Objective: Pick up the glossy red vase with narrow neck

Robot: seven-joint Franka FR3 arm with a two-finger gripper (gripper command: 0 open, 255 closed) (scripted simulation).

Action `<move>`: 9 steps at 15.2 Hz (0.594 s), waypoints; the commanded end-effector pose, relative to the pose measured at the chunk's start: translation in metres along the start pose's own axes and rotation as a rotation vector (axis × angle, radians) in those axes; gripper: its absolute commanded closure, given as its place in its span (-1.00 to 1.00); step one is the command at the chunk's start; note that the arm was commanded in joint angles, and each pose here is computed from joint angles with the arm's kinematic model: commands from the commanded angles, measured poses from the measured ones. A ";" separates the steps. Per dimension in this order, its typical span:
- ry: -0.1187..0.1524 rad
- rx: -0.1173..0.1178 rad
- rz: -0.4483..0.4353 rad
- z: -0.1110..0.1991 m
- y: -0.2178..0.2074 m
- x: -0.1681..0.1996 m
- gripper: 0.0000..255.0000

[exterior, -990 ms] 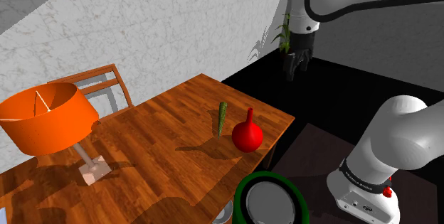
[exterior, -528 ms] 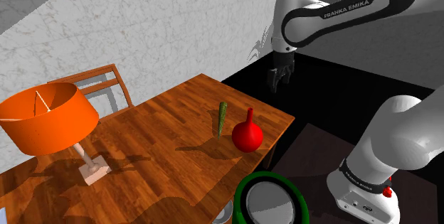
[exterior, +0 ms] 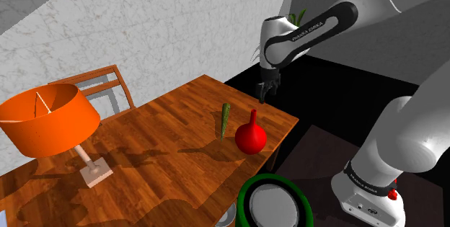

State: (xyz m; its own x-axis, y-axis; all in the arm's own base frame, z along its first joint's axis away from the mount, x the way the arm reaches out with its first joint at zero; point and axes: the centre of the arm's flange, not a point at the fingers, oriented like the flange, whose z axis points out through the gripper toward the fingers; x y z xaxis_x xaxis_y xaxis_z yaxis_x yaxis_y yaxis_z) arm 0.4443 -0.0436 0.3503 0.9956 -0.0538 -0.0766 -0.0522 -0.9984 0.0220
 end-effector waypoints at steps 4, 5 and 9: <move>0.013 0.008 -0.013 0.052 -0.003 0.040 -1.00; 0.015 0.010 -0.016 0.062 -0.004 0.048 -1.00; 0.021 0.015 -0.023 0.094 -0.006 0.071 -1.00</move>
State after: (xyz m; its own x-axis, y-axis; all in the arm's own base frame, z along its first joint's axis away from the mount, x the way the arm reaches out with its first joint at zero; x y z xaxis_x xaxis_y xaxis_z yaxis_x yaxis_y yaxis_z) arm 0.5047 -0.0420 0.2566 0.9978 -0.0317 -0.0581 -0.0314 -0.9995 0.0066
